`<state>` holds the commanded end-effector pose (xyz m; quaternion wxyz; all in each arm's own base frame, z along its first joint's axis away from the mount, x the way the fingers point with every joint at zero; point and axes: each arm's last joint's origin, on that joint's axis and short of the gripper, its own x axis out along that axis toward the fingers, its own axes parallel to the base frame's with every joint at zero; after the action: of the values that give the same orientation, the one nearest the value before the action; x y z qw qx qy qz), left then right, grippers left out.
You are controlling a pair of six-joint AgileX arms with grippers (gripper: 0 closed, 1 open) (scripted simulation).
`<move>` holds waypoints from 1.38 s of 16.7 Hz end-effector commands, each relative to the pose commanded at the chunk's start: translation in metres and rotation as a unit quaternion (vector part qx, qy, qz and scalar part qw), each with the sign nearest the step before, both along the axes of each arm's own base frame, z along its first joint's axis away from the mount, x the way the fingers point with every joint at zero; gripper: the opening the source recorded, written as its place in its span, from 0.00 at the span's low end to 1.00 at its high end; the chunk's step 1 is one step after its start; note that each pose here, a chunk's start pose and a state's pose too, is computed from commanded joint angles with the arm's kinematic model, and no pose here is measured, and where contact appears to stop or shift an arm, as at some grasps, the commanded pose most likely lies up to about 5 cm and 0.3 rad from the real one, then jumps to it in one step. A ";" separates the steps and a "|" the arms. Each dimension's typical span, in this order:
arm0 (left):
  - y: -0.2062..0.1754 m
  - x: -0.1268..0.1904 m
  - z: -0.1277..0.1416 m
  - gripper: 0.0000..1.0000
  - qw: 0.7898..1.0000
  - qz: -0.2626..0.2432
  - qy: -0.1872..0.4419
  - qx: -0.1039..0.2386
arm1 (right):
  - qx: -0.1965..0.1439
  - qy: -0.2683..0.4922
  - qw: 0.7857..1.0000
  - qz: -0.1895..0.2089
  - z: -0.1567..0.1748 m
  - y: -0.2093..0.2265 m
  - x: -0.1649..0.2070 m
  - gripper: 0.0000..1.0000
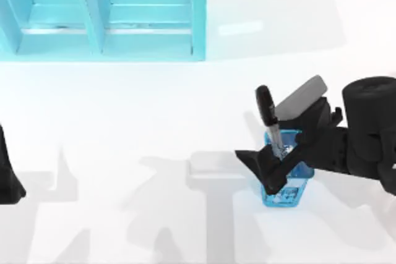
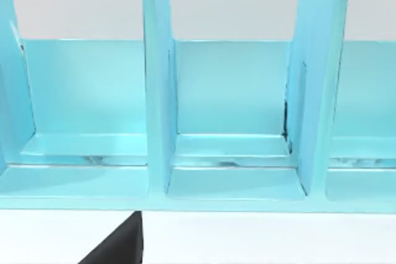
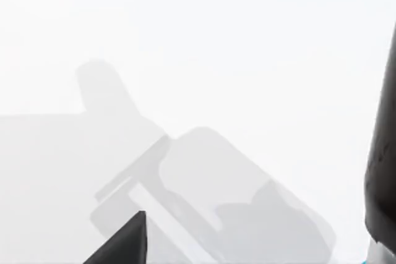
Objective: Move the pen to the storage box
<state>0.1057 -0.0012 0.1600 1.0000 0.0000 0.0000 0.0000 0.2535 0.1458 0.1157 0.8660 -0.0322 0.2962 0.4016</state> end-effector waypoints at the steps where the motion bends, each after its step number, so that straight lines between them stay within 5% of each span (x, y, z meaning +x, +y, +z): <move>1: 0.000 0.000 0.000 1.00 1.000 0.000 0.000 0.000 | 0.000 0.000 1.000 0.000 0.000 0.000 0.000 0.00; 10: 0.000 0.000 0.000 1.00 1.000 0.000 0.000 0.000 | -0.008 0.010 1.000 0.004 0.025 -0.030 0.025 0.00; 23: 0.000 0.000 0.000 1.00 1.000 0.000 0.000 0.000 | 0.003 0.000 1.000 0.002 0.150 -0.148 0.000 0.00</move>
<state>0.1057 -0.0012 0.1600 1.0000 0.0000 0.0000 0.0000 0.2534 -0.0025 0.2662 0.8653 -0.0298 0.2952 0.4040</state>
